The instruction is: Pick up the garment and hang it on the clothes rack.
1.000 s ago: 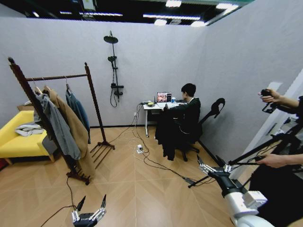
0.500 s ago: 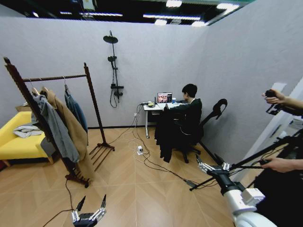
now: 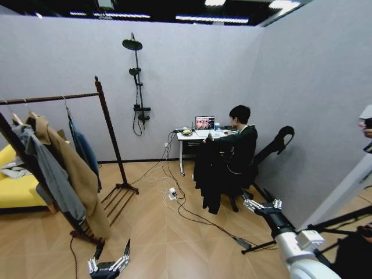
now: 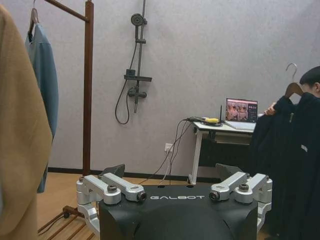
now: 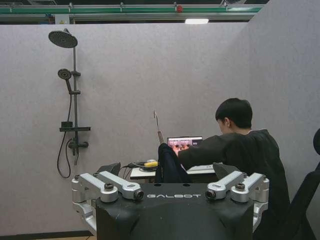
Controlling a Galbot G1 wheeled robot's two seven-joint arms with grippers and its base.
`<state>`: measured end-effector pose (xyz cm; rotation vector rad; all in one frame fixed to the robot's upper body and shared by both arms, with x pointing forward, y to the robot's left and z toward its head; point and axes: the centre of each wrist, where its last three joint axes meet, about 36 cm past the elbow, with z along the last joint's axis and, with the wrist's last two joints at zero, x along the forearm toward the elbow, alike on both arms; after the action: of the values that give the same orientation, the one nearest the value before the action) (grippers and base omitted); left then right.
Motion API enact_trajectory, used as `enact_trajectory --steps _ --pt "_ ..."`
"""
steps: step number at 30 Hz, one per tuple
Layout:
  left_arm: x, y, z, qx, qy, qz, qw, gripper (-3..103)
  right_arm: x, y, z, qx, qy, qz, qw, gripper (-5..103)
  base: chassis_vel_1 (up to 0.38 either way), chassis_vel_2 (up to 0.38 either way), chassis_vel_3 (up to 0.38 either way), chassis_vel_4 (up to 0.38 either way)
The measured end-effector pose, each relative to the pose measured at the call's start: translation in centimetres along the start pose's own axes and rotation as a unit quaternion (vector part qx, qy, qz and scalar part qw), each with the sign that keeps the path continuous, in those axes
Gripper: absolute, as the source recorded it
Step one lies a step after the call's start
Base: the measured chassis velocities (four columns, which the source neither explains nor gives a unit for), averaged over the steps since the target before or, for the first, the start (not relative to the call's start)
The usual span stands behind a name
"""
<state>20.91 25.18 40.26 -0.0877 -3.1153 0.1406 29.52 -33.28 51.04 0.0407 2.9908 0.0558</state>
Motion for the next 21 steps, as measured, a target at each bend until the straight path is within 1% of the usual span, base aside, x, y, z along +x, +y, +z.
enact_trajectory --steps 10,21 --pt "0.0 -0.01 0.0 0.0 0.0 0.0 1.0 100 -0.01 0.0 -0.13 -0.001 -0.005 0.001 1.0 100 -0.364 0.364 0.364 -0.358" --pt "0.0 -0.01 0.0 0.0 0.0 0.0 1.0 100 -0.03 -0.16 -0.65 0.007 -0.015 0.005 1.0 100 -0.34 0.337 0.339 -0.361"
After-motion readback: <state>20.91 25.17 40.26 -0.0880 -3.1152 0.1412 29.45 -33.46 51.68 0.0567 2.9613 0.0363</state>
